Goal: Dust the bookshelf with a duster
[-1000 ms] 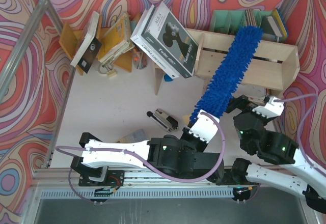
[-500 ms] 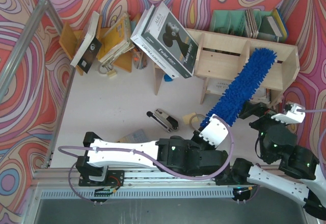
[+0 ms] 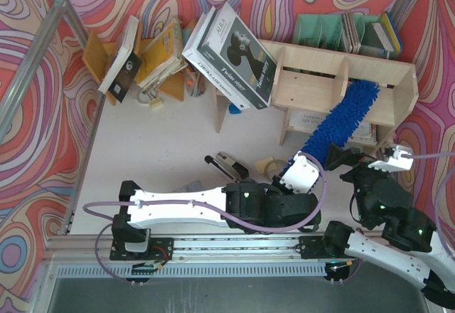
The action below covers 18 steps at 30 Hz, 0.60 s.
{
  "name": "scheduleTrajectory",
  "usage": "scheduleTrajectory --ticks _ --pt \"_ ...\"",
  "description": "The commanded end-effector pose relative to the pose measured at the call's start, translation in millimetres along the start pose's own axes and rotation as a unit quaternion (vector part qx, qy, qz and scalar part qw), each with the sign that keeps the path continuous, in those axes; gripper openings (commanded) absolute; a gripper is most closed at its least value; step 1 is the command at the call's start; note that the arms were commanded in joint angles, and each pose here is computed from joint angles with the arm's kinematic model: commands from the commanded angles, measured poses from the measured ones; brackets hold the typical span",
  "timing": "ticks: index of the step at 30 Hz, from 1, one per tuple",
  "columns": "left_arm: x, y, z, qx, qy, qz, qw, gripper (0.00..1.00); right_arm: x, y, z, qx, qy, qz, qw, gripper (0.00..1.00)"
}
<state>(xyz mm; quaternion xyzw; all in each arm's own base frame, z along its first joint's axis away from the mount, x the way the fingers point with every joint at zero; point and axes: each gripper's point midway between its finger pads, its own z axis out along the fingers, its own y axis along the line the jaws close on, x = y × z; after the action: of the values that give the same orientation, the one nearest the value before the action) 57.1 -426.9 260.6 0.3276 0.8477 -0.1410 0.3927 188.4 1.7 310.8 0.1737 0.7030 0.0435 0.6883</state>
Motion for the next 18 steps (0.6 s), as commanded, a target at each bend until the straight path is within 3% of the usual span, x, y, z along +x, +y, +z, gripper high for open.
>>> scheduleTrajectory --ticks 1,7,18 --pt "6 -8 22 0.004 0.011 0.000 1.000 0.00 -12 -4 -4 -0.010 -0.020 0.030 0.999 0.99" --pt "4 -4 22 -0.008 0.009 -0.001 1.000 0.00 -23 -13 -8 0.007 -0.023 0.045 0.999 0.99" --pt "-41 8 -5 -0.024 -0.066 -0.019 0.997 0.00 -50 -32 -19 0.009 -0.049 0.074 0.996 0.99"
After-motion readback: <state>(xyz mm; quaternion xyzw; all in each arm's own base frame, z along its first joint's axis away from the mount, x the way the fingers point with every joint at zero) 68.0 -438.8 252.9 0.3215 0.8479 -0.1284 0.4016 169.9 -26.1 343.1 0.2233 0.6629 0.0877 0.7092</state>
